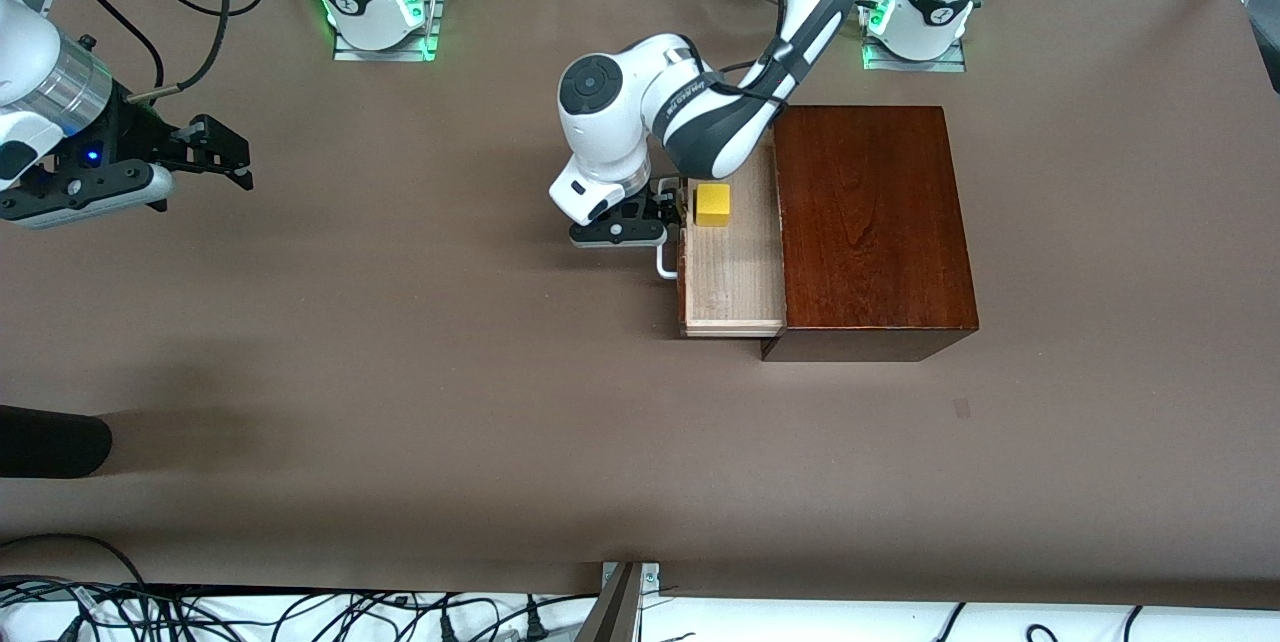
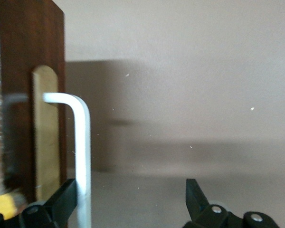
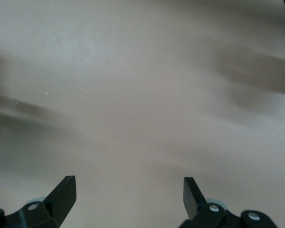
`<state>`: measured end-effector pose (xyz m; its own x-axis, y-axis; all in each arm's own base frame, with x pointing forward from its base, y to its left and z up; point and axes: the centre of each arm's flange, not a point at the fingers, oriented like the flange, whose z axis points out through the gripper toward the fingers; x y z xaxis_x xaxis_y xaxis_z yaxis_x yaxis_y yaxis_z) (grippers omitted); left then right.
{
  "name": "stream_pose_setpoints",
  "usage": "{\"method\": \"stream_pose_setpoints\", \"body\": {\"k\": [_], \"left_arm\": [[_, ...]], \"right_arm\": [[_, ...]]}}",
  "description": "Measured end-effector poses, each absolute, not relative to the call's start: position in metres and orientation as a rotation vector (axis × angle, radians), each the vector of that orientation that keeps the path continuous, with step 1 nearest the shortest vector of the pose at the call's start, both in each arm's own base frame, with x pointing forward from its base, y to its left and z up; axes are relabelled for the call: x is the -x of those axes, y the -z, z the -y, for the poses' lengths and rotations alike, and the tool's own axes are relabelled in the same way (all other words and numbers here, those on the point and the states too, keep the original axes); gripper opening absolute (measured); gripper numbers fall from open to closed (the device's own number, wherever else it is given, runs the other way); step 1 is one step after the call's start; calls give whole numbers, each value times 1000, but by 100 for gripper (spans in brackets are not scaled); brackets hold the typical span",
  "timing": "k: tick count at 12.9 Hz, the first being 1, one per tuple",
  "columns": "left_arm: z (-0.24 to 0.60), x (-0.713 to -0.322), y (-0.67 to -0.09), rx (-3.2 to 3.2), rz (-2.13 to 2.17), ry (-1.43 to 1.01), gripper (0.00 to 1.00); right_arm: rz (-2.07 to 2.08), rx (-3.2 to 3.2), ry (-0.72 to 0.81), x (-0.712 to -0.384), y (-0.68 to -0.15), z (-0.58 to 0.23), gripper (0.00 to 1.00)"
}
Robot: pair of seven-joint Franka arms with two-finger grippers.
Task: Open drawer, take yellow block, close drawer
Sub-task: 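Pull the drawer open by its handle with the left gripper, then withdraw the left gripper while the right gripper reaches toward the drawer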
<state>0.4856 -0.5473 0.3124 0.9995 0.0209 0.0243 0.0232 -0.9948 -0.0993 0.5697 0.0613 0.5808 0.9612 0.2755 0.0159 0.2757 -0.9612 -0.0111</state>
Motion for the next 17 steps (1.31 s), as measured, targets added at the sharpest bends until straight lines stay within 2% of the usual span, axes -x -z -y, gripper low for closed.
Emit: {"method": "stream_pose_setpoints", "body": {"k": [5, 10, 13, 17], "left_arm": [[521, -508, -412, 2978, 146, 23, 100], [366, -573, -554, 2982, 390, 63, 100], [282, -590, -588, 2969, 306, -7, 100], [165, -605, -621, 3030, 124, -127, 100]], "right_arm": [[436, 3101, 5, -575, -570, -64, 100], [533, 3085, -103, -573, -550, -99, 100], [862, 3000, -136, -554, -546, -173, 100], [1313, 2815, -104, -503, -535, -318, 100]]}}
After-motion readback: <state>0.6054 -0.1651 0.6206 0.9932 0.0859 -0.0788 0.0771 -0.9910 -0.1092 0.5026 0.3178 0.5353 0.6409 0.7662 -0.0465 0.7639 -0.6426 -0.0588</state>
